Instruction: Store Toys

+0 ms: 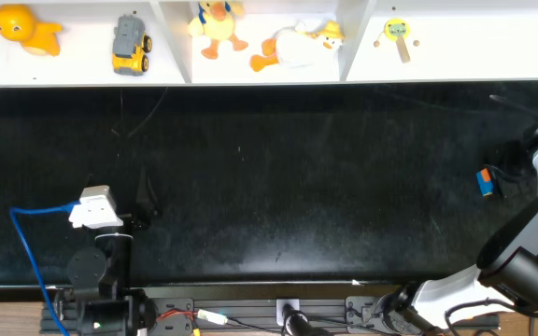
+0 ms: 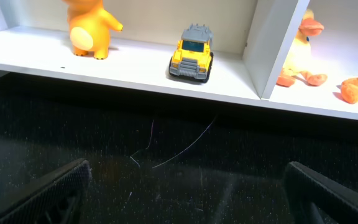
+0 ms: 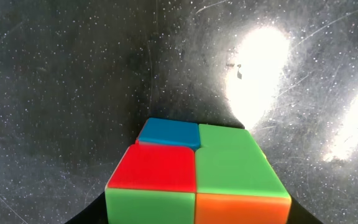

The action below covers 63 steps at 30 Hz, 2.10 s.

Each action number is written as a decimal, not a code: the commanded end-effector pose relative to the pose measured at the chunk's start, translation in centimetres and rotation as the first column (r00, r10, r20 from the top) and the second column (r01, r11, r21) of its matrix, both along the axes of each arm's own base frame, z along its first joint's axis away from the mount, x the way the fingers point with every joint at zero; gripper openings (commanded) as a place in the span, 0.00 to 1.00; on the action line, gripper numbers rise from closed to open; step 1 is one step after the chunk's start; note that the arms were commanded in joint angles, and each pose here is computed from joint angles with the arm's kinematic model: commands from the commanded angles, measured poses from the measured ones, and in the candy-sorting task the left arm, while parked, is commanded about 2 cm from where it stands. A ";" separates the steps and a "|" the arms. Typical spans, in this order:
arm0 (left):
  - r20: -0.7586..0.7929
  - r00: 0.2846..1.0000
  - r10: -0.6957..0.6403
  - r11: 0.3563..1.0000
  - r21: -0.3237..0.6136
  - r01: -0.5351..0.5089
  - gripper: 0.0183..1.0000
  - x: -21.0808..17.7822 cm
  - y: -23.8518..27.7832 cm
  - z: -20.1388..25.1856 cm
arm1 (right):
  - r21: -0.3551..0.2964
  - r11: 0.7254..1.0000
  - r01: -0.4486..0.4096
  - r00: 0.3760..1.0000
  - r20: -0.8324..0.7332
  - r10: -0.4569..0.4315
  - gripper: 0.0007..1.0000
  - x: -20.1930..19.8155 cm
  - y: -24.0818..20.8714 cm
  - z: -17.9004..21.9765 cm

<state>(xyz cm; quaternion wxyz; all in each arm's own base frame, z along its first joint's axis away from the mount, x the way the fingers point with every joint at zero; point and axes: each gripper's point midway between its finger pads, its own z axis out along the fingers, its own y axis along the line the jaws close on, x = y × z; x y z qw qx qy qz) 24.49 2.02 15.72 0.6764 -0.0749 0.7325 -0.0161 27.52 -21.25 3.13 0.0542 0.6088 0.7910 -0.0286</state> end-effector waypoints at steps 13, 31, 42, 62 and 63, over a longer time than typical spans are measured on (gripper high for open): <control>0.007 1.000 0.003 1.000 -0.006 -0.002 1.00 0.0 0.0 -0.1 | -0.184 0.960 -0.212 0.968 0.099 0.232 0.04 1.8 -1.7 10.7; 0.007 1.000 0.002 1.000 -0.006 -0.002 1.00 0.0 0.0 -0.1 | -0.647 0.366 -0.669 0.337 0.175 0.925 0.05 12.8 -0.2 18.8; 0.007 1.000 0.002 1.000 -0.006 -0.002 1.00 0.0 0.0 -0.1 | -0.782 0.230 -0.579 0.115 0.201 0.973 0.05 19.9 -1.3 15.8; 0.007 1.000 0.002 1.000 -0.006 -0.002 1.00 0.0 0.0 -0.1 | -0.878 0.070 -0.474 -0.011 0.086 0.996 0.04 27.8 3.1 12.5; 0.007 1.000 0.002 1.000 -0.006 -0.002 1.00 0.0 0.0 -0.1 | -0.876 0.071 -0.476 -0.011 0.087 0.996 0.04 27.8 3.1 12.3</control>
